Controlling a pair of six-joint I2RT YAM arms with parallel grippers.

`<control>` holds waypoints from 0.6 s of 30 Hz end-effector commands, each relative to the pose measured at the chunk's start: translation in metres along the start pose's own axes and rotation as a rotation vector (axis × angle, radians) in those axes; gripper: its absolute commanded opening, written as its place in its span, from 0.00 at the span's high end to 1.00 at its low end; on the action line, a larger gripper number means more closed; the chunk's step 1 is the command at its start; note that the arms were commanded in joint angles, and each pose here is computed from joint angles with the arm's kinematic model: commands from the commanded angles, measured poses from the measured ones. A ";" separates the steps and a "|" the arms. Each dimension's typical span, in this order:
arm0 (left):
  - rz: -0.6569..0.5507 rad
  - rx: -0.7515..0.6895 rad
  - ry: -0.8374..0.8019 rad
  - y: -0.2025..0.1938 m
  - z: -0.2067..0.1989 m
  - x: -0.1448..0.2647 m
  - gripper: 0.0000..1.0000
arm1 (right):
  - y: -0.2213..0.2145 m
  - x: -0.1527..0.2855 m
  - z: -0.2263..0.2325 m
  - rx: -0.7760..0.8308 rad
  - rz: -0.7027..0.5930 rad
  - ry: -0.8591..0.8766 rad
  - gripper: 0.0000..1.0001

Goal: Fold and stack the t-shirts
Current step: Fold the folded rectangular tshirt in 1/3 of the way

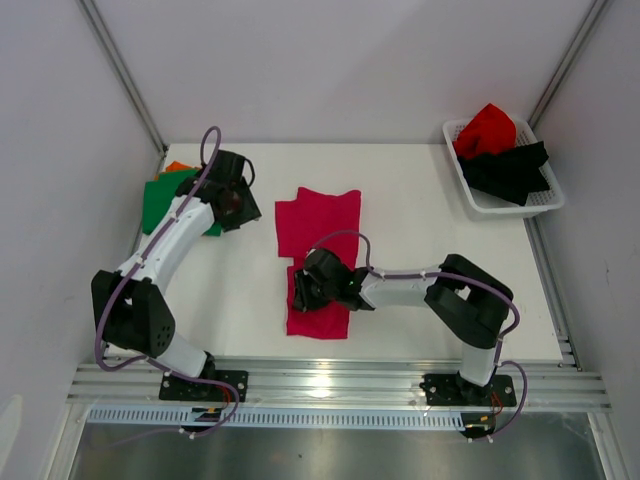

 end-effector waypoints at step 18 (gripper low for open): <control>-0.012 0.002 -0.029 0.004 -0.001 0.000 0.47 | 0.032 0.056 0.049 0.018 -0.083 0.064 0.67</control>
Point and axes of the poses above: each gripper's point midway between its finger pads, its own x axis back along the fingers, its own z axis along the line the jaws close on, y = z × x, the point moved 2 cm from there along x, back along the fingers, and after that the axes turned 1 degree about x, right-handed, at the moved point
